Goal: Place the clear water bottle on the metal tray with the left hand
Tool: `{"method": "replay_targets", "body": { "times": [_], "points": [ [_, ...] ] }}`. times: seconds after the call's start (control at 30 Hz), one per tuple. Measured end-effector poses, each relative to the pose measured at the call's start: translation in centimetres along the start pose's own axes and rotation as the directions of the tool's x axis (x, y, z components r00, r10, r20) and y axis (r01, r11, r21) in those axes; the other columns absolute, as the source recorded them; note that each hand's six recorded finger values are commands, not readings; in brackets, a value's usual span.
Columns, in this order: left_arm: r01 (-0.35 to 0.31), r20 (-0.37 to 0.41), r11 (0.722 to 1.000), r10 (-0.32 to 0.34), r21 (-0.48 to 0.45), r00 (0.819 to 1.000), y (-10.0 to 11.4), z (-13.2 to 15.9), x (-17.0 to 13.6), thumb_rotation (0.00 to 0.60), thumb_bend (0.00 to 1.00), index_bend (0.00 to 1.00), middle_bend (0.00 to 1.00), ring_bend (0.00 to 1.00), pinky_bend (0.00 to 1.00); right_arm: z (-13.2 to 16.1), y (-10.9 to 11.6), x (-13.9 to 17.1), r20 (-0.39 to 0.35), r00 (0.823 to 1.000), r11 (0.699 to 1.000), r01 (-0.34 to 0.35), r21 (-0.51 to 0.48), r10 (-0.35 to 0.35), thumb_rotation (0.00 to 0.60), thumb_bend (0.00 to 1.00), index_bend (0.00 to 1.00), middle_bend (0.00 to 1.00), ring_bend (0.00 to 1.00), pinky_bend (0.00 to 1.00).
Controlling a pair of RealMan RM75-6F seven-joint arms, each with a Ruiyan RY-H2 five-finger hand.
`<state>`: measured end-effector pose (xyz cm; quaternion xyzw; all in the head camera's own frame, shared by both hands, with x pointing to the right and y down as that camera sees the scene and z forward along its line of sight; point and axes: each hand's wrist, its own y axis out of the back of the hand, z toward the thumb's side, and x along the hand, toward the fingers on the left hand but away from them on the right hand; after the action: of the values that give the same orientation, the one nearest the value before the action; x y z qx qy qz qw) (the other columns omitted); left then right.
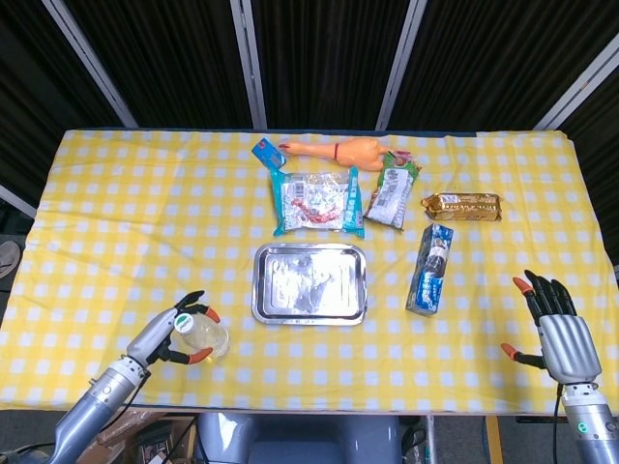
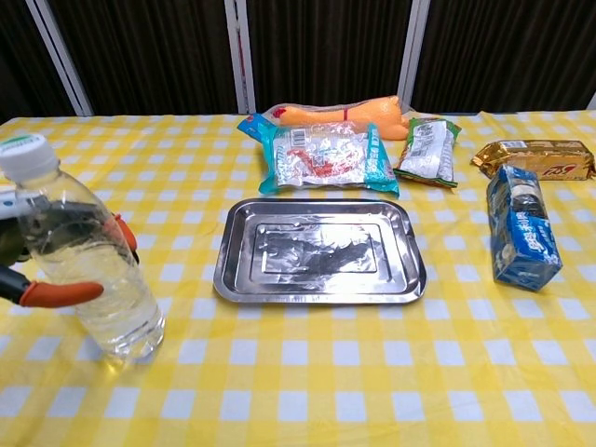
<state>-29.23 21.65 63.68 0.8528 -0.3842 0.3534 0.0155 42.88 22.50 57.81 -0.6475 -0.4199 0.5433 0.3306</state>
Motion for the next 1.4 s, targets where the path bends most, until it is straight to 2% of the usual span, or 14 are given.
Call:
{"method": "replay_targets", "body": {
  "times": [0.4,0.6,0.73,0.87,1.07,1.2,1.27,1.4],
  "points": [
    [-0.146,0.055,0.988,0.148,-0.043,0.988,5.7,4.7,0.2,0.600,0.46,0.48,0.46,0.01,0.08,0.1,-0.4,0.1,0.001,1.000,1.000,-0.012,0.002,0.012,0.600,0.05,0.11,0.00,0.05,0.00],
    [-0.218,0.012,0.976,0.218,-0.010,0.976,7.7,5.1,2.4,0.600,0.46,0.48,0.46,0.01,0.08,0.0,-0.5,0.1,0.003,1.000,1.000,-0.022,-0.003,0.022,0.600,0.05,0.11,0.00,0.05,0.00],
    [-0.225,0.007,0.974,0.225,0.016,0.974,7.7,6.4,4.3,0.600,0.46,0.48,0.46,0.01,0.08,0.0,-0.5,0.1,0.002,1.000,1.000,-0.019,-0.008,0.019,0.600,0.05,0.11,0.00,0.05,0.00],
    [-0.199,0.019,0.980,0.199,0.004,0.980,6.6,8.5,6.2,0.600,0.47,0.48,0.46,0.01,0.08,-0.2,-0.6,0.0,0.005,1.000,1.000,-0.025,-0.006,0.025,0.600,0.05,0.11,0.00,0.05,0.00],
    [-0.139,0.103,0.988,0.145,-0.066,0.984,4.3,13.8,7.4,0.600,0.48,0.49,0.47,0.01,0.08,-0.4,-0.8,-0.1,0.010,0.999,1.000,-0.030,0.001,0.030,0.600,0.05,0.11,0.00,0.05,0.00],
    [-0.099,0.177,0.981,0.129,-0.167,0.976,3.4,17.8,6.3,0.600,0.49,0.51,0.48,0.01,0.08,-0.5,-0.7,-0.1,0.013,1.000,1.000,-0.027,-0.005,0.027,0.600,0.05,0.11,0.00,0.05,0.00],
    [-0.095,0.208,0.975,0.137,-0.200,0.968,3.6,19.4,5.5,0.600,0.50,0.51,0.49,0.01,0.08,-0.4,-0.7,0.0,0.009,1.000,1.000,-0.027,-0.007,0.027,0.600,0.05,0.11,0.00,0.05,0.00],
    [-0.167,0.251,0.962,0.220,-0.216,0.943,5.7,21.7,3.8,0.600,0.51,0.52,0.49,0.01,0.08,-0.1,-0.6,0.1,0.000,1.000,1.000,-0.027,-0.011,0.027,0.600,0.05,0.11,0.00,0.05,0.00]
  ]
}}
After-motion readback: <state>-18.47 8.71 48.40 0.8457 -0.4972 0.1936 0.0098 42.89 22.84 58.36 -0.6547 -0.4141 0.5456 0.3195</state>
